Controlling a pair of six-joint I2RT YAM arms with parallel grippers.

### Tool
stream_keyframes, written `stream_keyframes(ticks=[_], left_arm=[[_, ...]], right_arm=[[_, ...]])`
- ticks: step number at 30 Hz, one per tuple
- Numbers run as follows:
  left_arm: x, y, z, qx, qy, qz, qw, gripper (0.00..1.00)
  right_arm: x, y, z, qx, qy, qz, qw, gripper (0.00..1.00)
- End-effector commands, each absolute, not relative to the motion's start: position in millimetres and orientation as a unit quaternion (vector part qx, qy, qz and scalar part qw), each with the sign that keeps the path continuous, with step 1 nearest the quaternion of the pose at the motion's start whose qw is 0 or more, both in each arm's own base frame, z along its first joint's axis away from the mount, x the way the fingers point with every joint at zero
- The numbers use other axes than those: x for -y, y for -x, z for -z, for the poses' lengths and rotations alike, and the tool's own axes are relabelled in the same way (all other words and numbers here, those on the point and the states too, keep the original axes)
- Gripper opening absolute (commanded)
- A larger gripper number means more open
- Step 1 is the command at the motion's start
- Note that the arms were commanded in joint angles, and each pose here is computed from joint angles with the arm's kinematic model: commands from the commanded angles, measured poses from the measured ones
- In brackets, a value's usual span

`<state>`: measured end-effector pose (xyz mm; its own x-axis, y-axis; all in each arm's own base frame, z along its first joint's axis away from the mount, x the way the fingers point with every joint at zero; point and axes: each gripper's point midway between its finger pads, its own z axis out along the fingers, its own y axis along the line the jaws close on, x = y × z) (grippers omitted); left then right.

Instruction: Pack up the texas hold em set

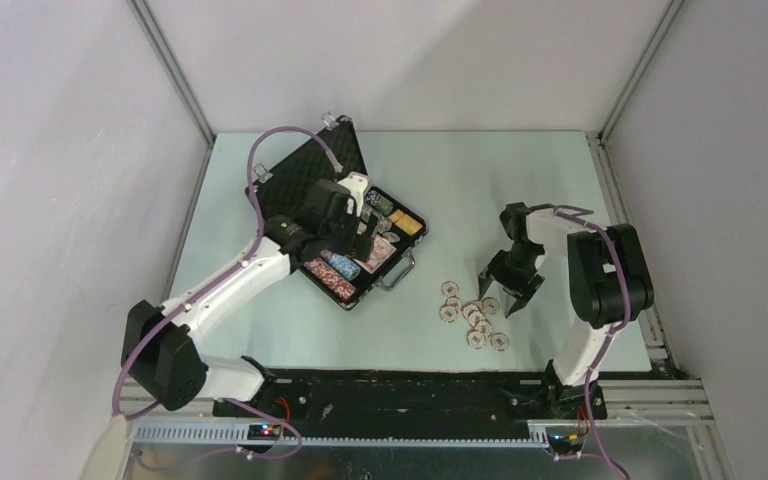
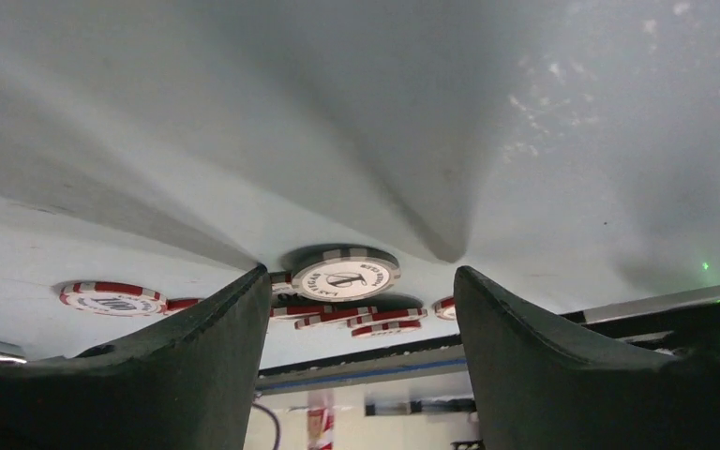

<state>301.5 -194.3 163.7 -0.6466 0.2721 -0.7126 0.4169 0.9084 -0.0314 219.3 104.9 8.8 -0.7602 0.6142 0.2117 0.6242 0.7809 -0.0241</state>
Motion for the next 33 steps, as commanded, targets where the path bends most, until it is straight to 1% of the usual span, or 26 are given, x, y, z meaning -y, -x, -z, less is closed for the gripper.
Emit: stream_keyframes(ticks=[1, 6, 10, 16, 21, 25, 29, 30, 32, 33], left_arm=[[200.6, -304.6, -181.2, -0.890, -0.204, 0.108, 0.393, 0.98], [201.7, -305.1, -182.3, -0.888, -0.206, 0.110, 0.395, 0.98], [202.2, -306.2, -183.4, -0.887, -0.206, 0.110, 0.397, 0.98], [201.0, -305.9, -184.0, -0.887, -0.206, 0.108, 0.398, 0.98], [199.8, -303.6, -182.3, -0.888, -0.206, 0.109, 0.396, 0.98], [200.9, -302.4, -181.6, -0.889, -0.205, 0.113, 0.394, 0.98], [201.2, -301.0, -180.7, -0.889, -0.204, 0.116, 0.393, 0.98], [201.4, -300.9, -181.0, -0.889, -0.203, 0.117, 0.394, 0.98], [201.1, -300.5, -182.1, -0.888, -0.203, 0.118, 0.396, 0.98], [200.9, -300.5, -182.5, -0.888, -0.202, 0.117, 0.396, 0.98]], right_arm=[[-104.9, -227.5, -8.5, 0.915, 0.392, 0.036, 0.090, 0.73], [-103.8, -238.5, -6.3, 0.910, 0.405, 0.049, 0.067, 0.68], [-102.9, -242.1, 0.2, 0.908, 0.410, 0.056, 0.066, 0.63], [-105.7, -239.2, 4.2, 0.905, 0.414, 0.077, 0.063, 0.63], [-103.5, -225.4, 4.2, 0.906, 0.412, 0.058, 0.081, 0.65], [-105.0, -218.7, 7.4, 0.907, 0.408, 0.048, 0.093, 0.63], [-104.1, -222.4, 7.2, 0.908, 0.409, 0.047, 0.082, 0.54], [-104.3, -224.3, 6.0, 0.907, 0.410, 0.051, 0.078, 0.49], [-105.7, -229.7, 2.7, 0.907, 0.410, 0.064, 0.069, 0.43], [-105.7, -232.9, -0.7, 0.908, 0.409, 0.070, 0.061, 0.42]])
